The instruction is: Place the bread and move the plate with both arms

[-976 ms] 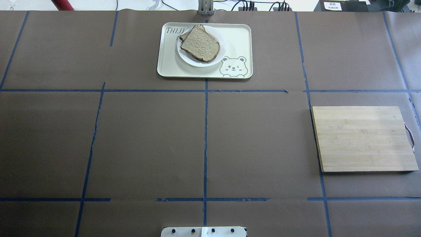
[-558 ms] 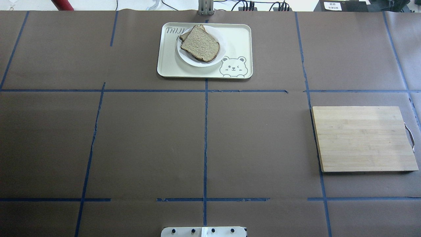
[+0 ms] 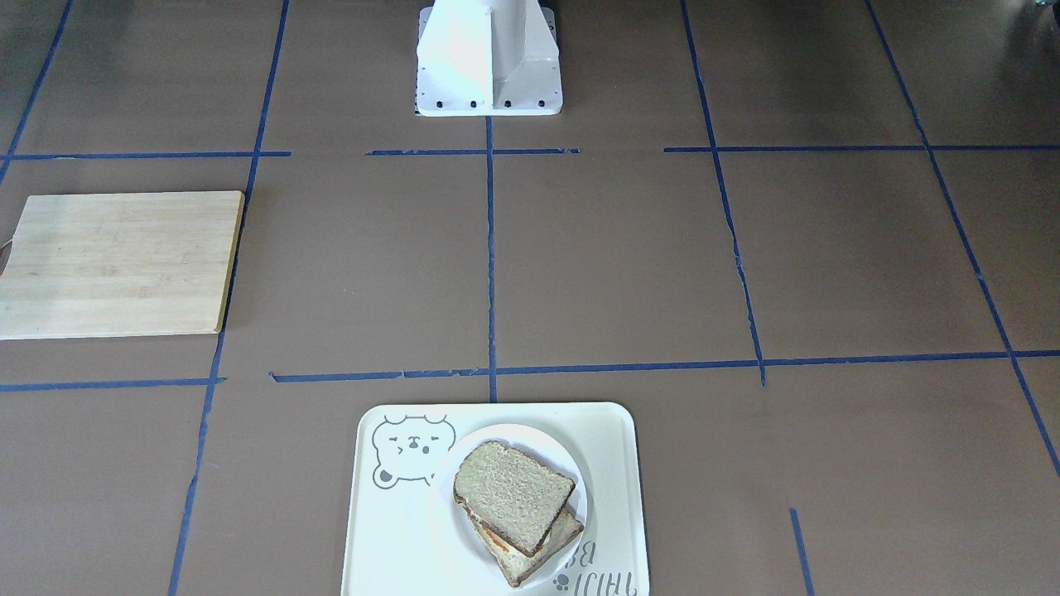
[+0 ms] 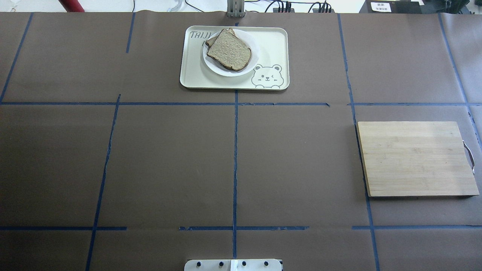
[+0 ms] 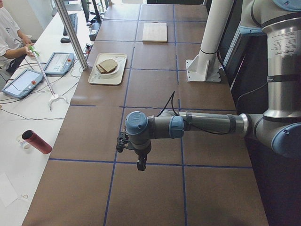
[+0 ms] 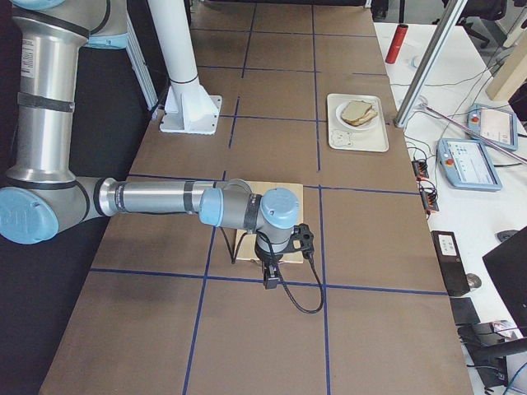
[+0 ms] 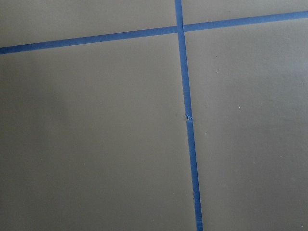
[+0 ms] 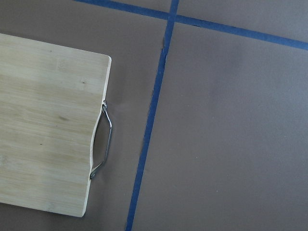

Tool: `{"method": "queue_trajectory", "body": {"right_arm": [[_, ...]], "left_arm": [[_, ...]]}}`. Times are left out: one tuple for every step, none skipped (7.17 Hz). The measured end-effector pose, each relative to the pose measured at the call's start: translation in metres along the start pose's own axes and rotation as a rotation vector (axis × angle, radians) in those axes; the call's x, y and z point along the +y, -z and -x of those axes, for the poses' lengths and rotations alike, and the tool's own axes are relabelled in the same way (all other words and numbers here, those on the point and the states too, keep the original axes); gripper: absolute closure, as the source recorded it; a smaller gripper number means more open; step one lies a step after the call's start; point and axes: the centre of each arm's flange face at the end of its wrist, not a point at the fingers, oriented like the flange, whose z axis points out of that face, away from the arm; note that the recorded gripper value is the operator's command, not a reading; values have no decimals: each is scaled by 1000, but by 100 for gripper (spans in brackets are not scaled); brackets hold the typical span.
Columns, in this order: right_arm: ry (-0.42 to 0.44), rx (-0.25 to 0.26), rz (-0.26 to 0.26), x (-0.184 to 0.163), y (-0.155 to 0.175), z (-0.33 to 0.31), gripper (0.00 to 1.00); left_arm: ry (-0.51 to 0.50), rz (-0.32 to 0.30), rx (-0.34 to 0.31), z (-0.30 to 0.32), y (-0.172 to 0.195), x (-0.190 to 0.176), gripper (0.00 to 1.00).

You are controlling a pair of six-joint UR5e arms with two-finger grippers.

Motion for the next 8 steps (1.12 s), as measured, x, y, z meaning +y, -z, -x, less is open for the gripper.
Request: {"method": "queue_trajectory", "body": {"right_arm": [[-1, 0, 1, 1, 0, 0, 0], [-1, 0, 1, 1, 0, 0, 0], [-1, 0, 0, 1, 0, 0, 0], [-1, 0, 0, 1, 0, 0, 0], [-1, 0, 0, 1, 0, 0, 0], [0, 0, 0, 1, 0, 0, 0], [0, 0, 0, 1, 0, 0, 0], [0, 0, 0, 1, 0, 0, 0]], "left_arm": [[2, 2, 0, 1, -1, 0, 0], [1, 3, 0, 1, -1, 0, 0], [-3, -1, 0, -1, 0, -1, 0], [-6, -4, 0, -2, 2, -2, 0], [-7, -6, 0, -3, 3, -2, 0], [-7, -6, 0, -3, 3, -2, 0], [-7, -6, 0, -3, 3, -2, 0], [-7, -6, 0, -3, 3, -2, 0]]}}
